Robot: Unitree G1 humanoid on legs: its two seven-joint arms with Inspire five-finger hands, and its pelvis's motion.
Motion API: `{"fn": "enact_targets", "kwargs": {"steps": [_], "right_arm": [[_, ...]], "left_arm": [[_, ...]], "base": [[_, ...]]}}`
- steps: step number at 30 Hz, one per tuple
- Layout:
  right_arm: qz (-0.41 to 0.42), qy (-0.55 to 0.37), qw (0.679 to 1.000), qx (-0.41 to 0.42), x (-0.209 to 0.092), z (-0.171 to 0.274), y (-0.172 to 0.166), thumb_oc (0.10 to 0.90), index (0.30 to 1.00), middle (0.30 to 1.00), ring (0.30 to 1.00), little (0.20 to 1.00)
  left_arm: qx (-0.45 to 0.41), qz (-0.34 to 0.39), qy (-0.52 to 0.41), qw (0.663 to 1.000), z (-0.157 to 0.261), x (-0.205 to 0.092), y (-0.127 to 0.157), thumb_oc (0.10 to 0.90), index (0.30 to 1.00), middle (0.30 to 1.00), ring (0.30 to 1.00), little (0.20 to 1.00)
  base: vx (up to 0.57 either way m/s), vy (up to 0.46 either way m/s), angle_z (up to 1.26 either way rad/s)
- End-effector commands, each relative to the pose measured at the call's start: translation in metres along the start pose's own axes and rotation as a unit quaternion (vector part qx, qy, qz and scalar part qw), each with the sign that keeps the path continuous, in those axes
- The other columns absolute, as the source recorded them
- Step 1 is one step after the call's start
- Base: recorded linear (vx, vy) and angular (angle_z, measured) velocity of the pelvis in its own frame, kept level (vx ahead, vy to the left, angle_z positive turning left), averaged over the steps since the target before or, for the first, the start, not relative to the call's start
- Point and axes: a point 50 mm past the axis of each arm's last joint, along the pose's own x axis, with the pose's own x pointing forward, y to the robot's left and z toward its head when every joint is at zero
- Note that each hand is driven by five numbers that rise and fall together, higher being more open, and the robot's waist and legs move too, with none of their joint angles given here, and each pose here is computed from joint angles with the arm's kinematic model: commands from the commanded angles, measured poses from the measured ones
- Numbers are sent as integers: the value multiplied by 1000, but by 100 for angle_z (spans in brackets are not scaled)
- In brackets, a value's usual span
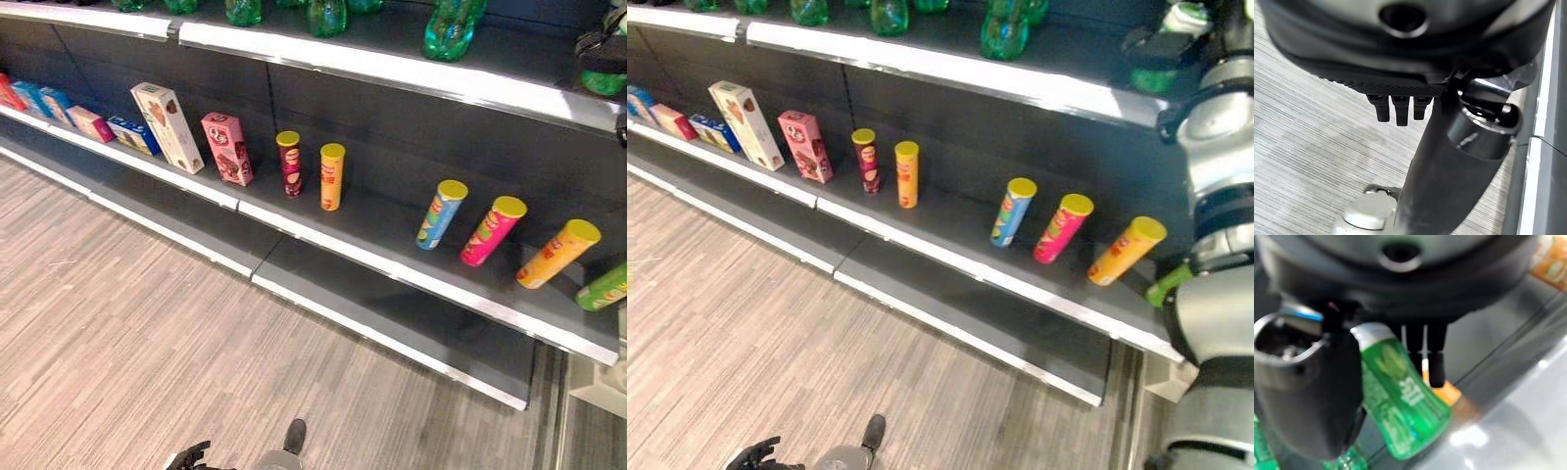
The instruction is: Put the goods on the table back onto the shelves and tidy them up.
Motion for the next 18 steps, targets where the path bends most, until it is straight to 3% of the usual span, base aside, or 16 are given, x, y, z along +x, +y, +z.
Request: {"fn": "enact_targets", "kwargs": {"steps": [1,18], "right_arm": [[-91,-103,991,1,10,60,-58,400,300,300,300,300],[-75,-98,992,-38,12,60,-54,400,300,300,300,300]], "left_arm": [[27,26,-53,998,32,5,21,800,900,900,900,900],[32,19,-59,998,35,6,14,800,900,900,900,900]], "base": [[34,-37,16],[9,-2,2]]}}
